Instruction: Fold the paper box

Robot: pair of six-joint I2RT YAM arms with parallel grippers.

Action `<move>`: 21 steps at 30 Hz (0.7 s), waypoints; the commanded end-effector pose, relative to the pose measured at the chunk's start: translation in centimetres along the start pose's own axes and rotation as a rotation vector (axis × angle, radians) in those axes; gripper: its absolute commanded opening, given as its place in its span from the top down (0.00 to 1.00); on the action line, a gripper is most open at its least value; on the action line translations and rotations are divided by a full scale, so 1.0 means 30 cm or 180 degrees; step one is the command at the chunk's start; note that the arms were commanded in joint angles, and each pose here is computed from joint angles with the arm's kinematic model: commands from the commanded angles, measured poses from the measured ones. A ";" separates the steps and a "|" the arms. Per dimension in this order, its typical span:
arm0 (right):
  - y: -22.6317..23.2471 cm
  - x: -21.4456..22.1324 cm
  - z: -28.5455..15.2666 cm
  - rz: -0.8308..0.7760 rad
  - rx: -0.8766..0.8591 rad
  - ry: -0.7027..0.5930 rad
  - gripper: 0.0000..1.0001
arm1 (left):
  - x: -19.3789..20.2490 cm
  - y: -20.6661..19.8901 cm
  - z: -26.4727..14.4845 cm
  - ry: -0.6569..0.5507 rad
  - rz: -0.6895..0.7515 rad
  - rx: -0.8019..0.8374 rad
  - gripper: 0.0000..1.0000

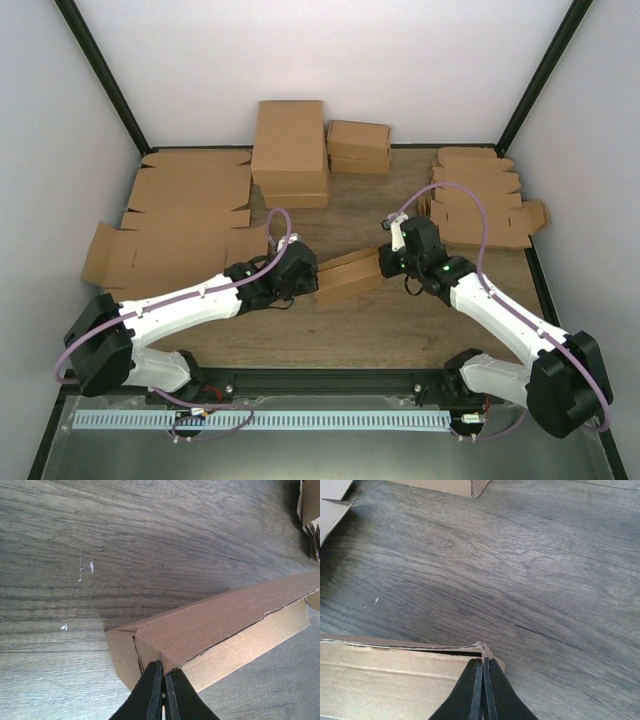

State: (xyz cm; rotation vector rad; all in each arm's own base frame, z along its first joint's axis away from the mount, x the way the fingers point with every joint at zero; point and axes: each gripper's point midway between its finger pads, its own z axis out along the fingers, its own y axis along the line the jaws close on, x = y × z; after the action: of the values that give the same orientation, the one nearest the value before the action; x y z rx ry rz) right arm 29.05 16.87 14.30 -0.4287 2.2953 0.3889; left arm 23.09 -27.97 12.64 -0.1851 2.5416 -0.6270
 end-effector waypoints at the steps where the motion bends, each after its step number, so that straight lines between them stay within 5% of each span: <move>1: 0.033 -0.005 -0.011 -0.0049 -0.0147 0.0001 0.99 | 0.075 0.029 0.020 0.0230 0.0016 -0.0036 0.96; 21: 0.049 0.045 0.006 0.0160 -0.0232 0.0094 0.99 | 0.127 0.061 0.040 0.0320 0.0115 -0.0077 0.96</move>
State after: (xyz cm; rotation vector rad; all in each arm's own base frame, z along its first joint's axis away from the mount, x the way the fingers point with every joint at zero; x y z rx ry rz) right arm 28.82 16.79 14.01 -0.3909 2.2853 0.4146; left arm 22.78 -28.22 12.34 -0.1753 2.5183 -0.6583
